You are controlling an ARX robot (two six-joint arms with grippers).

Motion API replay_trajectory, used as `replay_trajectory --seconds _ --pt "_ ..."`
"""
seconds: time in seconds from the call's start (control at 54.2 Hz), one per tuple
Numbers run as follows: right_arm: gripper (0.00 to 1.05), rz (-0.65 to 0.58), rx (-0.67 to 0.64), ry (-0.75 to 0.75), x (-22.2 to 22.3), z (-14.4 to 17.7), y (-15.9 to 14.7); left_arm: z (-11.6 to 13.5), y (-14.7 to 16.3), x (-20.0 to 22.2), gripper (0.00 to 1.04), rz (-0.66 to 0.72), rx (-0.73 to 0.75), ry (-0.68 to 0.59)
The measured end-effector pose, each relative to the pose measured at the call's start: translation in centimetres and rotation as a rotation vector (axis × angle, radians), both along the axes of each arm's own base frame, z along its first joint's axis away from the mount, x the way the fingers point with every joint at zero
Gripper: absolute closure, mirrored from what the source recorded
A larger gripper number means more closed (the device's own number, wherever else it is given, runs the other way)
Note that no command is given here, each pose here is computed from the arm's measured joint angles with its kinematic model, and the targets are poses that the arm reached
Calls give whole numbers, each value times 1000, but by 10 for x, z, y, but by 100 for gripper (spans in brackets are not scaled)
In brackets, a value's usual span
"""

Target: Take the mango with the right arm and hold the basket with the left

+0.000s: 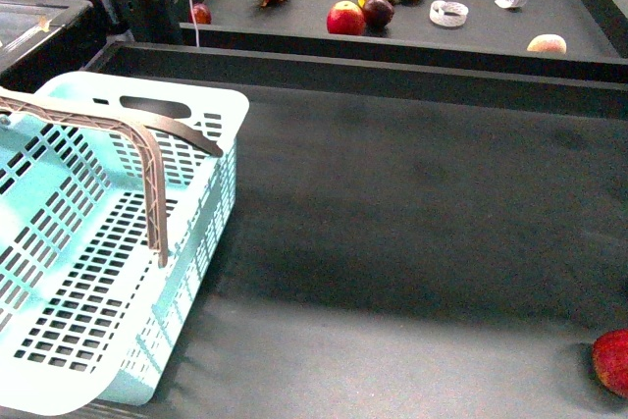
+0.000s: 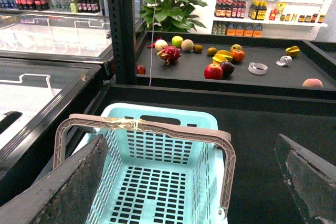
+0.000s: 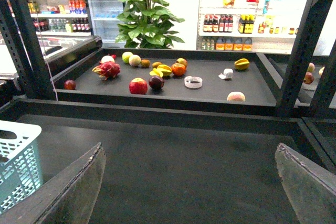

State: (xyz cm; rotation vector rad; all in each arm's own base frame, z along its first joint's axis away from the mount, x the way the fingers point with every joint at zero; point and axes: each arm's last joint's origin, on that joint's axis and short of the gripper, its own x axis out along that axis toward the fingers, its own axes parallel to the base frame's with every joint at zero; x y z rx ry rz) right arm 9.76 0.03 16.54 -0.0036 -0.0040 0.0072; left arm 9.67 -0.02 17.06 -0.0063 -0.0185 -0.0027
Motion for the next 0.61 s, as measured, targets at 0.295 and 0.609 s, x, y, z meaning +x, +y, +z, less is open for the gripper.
replay_trajectory --seconds 0.295,0.609 --pt "8 0 0 0 0 0 0 0 0 0 8 0 0 0" --pt "8 0 0 0 0 0 0 0 0 0 8 0 0 0"
